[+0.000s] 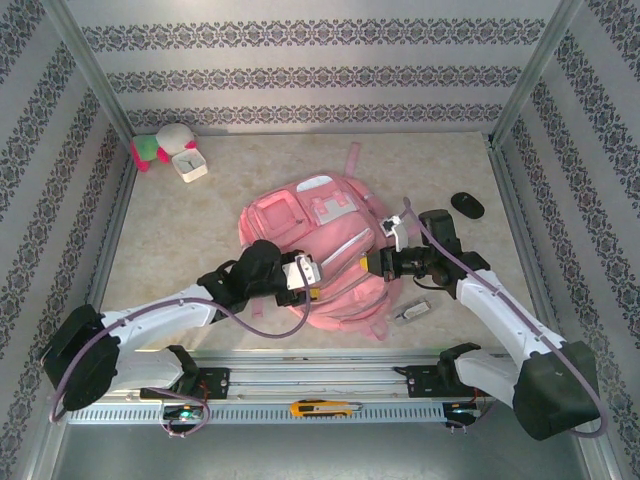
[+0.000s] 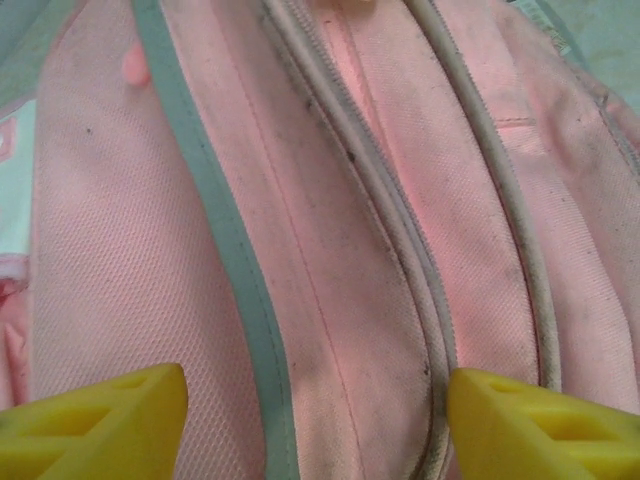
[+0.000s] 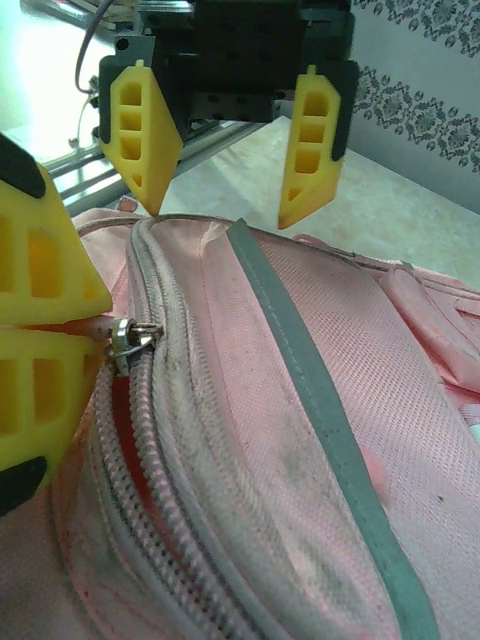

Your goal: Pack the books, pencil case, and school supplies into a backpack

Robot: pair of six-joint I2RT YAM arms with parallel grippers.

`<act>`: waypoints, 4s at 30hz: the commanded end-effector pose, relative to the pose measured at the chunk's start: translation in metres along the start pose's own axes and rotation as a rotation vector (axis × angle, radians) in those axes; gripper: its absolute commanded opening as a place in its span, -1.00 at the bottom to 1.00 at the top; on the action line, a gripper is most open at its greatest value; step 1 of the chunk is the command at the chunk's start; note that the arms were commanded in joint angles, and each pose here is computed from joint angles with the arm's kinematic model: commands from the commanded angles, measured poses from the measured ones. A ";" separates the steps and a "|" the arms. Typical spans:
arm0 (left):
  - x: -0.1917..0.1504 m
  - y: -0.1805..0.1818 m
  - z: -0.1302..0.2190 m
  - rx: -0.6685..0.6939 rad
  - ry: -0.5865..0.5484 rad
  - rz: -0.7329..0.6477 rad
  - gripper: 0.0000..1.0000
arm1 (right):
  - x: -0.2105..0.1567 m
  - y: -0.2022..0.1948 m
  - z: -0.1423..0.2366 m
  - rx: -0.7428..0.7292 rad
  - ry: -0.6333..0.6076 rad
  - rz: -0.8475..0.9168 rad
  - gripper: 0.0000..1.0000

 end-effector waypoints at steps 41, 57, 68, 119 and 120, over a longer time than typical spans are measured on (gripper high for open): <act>0.100 0.021 0.012 0.174 -0.317 0.142 -1.00 | 0.013 0.073 -0.031 0.177 0.000 0.070 -1.00; 0.056 0.028 0.053 0.052 -0.208 -0.026 -1.00 | 0.003 0.069 0.016 -0.009 0.035 0.241 0.01; 0.002 0.020 0.071 -0.078 0.013 -0.107 -1.00 | 0.038 0.050 -0.005 -0.058 0.236 0.857 0.13; 0.011 0.015 0.117 0.067 -0.016 1.150 0.13 | 0.092 0.112 -0.063 0.072 0.027 0.526 -1.00; 0.011 0.016 0.113 0.070 -0.009 1.148 0.13 | 0.092 0.114 -0.066 0.079 0.032 0.526 -1.00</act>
Point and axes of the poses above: each hand's point on the last joint's axis, 136 mm out from that joint toward the fingers, its own z axis back along the fingers, its own y axis along the line the jaws close on, x = y × z, the point moved 2 cm from there along z, back along the fingers, and after that the axes turned 14 degrees about z, right-handed, at the moved point
